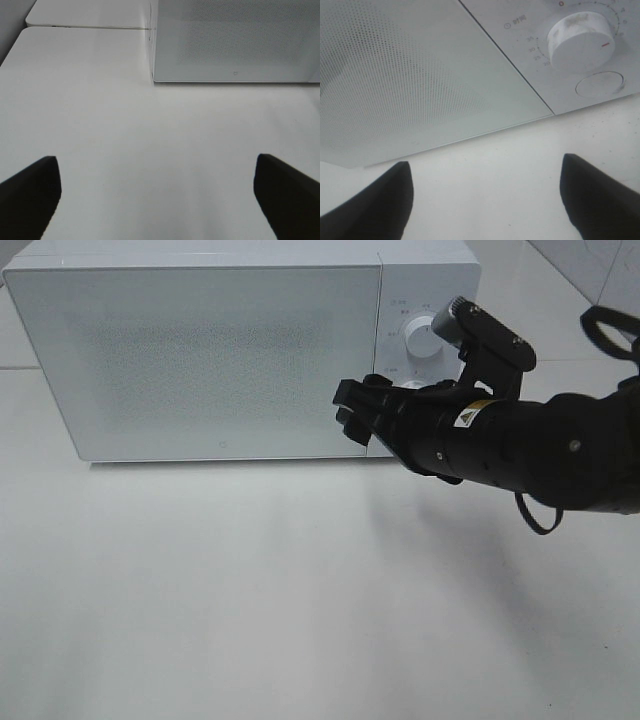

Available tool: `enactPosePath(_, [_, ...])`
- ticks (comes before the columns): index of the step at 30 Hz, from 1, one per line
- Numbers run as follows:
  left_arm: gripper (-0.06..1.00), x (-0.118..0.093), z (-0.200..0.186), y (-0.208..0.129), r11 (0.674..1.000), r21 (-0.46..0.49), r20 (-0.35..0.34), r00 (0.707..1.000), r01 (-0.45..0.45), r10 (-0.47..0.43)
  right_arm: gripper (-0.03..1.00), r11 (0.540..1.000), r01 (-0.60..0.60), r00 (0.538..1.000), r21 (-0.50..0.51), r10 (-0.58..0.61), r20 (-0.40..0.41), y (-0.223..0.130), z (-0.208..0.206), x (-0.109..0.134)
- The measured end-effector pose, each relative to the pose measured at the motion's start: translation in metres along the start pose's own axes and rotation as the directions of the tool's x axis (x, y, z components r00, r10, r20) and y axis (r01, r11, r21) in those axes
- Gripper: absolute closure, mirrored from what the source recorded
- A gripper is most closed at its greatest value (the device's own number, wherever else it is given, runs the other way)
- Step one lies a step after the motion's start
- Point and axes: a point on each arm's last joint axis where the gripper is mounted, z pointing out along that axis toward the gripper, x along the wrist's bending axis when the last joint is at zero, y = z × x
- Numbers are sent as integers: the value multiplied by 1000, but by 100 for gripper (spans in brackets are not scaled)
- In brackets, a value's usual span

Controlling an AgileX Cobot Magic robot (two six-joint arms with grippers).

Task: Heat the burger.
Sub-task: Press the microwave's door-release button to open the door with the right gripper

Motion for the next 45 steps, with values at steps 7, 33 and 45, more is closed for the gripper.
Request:
enactPosePath(7, [-2,0,0,0,1000,0,0,1000,0,0,20,976,194,981,100,-194,-9,23,-29,-8])
enactPosePath(33, [-2,0,0,0,1000,0,0,1000,0,0,20,820,395,881,414,-466,82,39,-178,-28])
enactPosePath(45, [-2,0,0,0,1000,0,0,1000,0,0,20,830,433,861,351,-496,113,37,-238,-37])
